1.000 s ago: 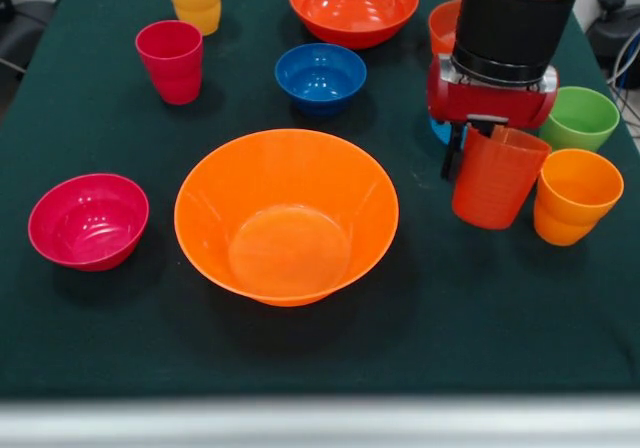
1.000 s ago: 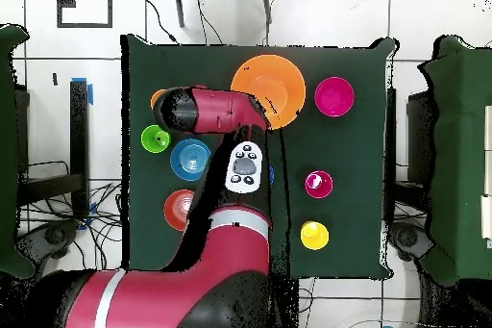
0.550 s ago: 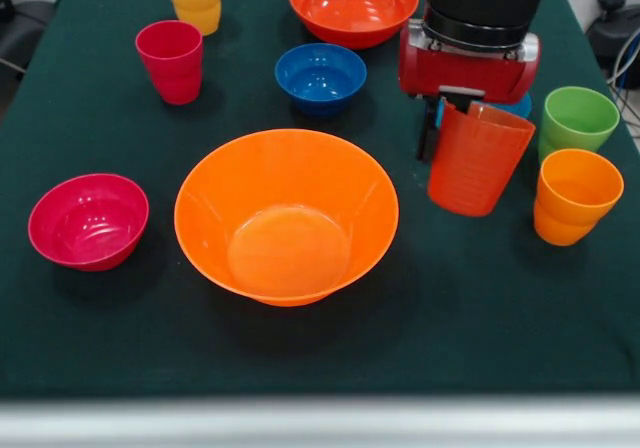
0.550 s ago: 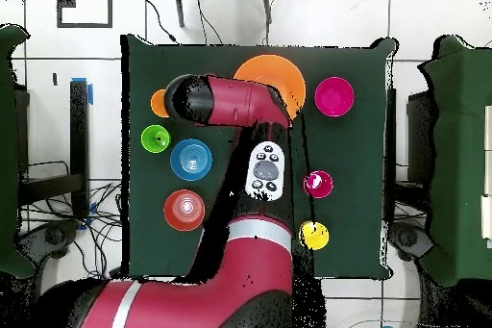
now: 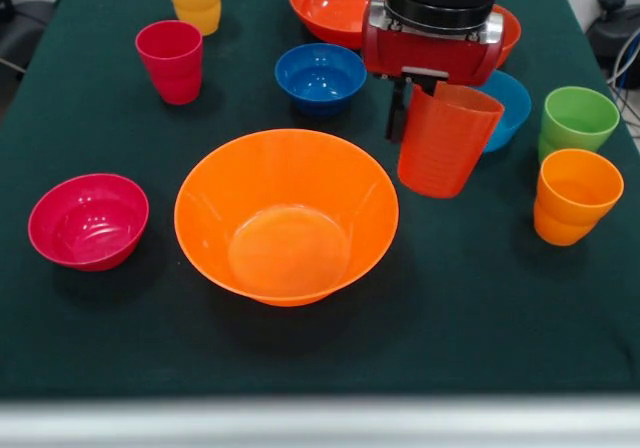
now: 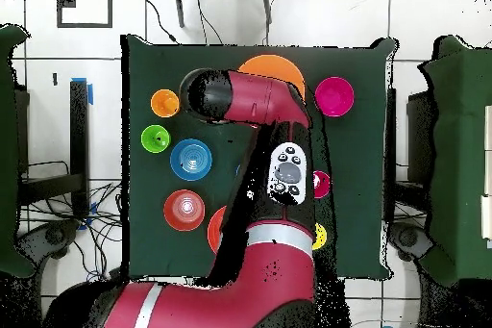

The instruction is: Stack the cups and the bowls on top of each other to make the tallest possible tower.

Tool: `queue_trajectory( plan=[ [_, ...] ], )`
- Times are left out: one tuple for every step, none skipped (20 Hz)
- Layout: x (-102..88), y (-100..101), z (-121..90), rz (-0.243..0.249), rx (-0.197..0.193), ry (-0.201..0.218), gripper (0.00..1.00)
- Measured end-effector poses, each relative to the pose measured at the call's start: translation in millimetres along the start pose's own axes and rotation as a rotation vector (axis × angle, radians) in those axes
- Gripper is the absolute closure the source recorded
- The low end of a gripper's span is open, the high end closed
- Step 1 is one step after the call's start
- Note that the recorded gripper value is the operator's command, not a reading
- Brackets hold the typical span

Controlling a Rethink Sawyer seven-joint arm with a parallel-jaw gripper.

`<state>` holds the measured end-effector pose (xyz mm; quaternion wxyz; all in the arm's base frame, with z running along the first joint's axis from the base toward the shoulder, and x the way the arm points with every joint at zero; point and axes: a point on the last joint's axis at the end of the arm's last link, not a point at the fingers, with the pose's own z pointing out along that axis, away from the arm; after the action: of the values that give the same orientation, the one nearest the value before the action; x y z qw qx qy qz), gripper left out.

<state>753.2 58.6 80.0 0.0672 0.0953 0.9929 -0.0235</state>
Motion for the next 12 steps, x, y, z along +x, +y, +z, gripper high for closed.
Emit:
queue_trajectory(
  plan=[
    [0.3, -1, 0, 0.003, -0.002, 0.007, 1.0],
    [0.2, -3, 1, 0.006, -0.005, 0.012, 1.0],
    [0.1, -4, 1, 0.008, -0.008, 0.016, 1.0],
    [-0.3, -5, 2, 0.011, -0.011, 0.019, 1.0],
    [-0.9, -6, 2, 0.014, -0.014, 0.02, 1.0],
    [-1.4, -7, 3, 0.016, -0.016, 0.02, 1.0],
    [-3.3, -10, 4, 0.024, -0.026, 0.022, 1.0],
    [-4.0, -11, 4, 0.027, -0.029, 0.022, 1.0],
    [-4.7, -12, 5, 0.029, -0.032, 0.023, 1.0],
    [-6.3, -15, 6, 0.036, -0.039, 0.023, 1.0],
    [-6.9, -16, 6, 0.038, -0.042, 0.024, 1.0],
    [-7.5, -17, 6, 0.041, -0.045, 0.024, 1.0]
  ],
)
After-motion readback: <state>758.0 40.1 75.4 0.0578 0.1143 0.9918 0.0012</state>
